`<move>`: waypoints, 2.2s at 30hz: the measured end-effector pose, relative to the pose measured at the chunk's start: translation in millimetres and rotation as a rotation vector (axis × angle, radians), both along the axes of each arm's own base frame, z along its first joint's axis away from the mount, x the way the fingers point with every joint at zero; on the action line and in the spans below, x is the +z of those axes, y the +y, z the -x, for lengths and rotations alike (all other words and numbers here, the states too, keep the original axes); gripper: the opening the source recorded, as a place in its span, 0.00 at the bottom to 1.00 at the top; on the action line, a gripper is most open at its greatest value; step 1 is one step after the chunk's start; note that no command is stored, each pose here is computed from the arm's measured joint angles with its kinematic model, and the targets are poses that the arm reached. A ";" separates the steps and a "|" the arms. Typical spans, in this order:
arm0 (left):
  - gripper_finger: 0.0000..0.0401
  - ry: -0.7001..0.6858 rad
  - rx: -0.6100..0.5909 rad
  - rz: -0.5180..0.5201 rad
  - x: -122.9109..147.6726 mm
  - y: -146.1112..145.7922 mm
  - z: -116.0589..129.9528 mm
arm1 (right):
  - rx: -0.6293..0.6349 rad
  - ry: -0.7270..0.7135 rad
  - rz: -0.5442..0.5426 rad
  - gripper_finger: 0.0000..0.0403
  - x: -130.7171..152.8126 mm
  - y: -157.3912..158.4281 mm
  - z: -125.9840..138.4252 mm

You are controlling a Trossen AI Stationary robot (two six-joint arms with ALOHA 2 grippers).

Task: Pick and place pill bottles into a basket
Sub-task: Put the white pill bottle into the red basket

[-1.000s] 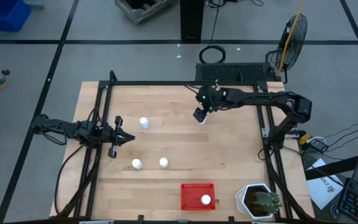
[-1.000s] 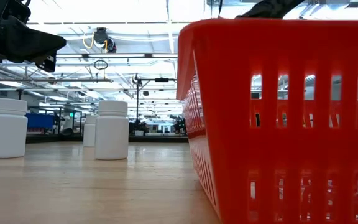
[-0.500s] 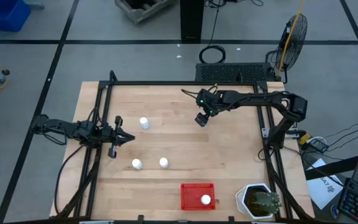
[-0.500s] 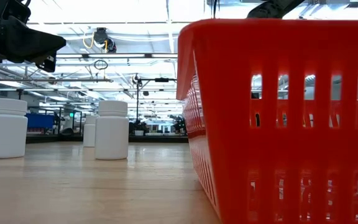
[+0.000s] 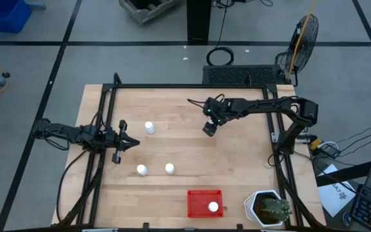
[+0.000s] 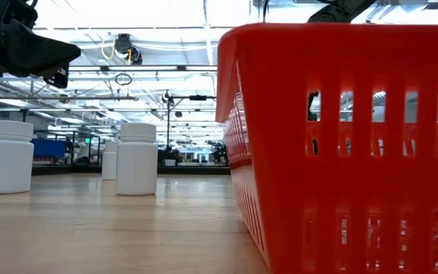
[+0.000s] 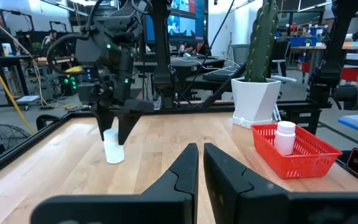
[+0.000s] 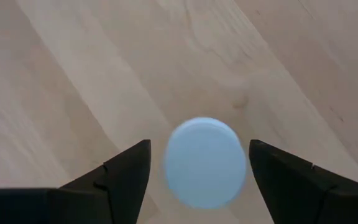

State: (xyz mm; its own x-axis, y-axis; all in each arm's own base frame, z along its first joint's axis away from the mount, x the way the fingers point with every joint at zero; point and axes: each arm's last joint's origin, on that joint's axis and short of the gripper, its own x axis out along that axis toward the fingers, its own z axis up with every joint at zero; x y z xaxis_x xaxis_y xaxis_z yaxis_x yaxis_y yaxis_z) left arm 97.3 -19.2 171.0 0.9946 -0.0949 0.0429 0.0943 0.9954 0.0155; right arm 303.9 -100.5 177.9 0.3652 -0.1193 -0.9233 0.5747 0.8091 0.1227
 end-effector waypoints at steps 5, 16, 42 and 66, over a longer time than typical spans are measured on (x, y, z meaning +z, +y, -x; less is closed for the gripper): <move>0.08 0.000 0.000 0.000 0.0 0.0 0.0 | 0.019 0.000 0.007 0.56 -1.4 0.7 0.2; 0.08 0.000 0.000 0.000 0.0 0.0 0.0 | 0.094 -0.032 0.025 0.38 2.6 18.6 -6.6; 0.08 0.000 0.000 0.000 0.0 0.0 0.0 | 0.981 -0.480 -0.054 0.37 83.0 242.1 31.0; 0.08 -0.002 0.000 0.000 0.2 0.0 0.0 | 0.980 -0.324 0.036 0.37 51.6 268.5 35.0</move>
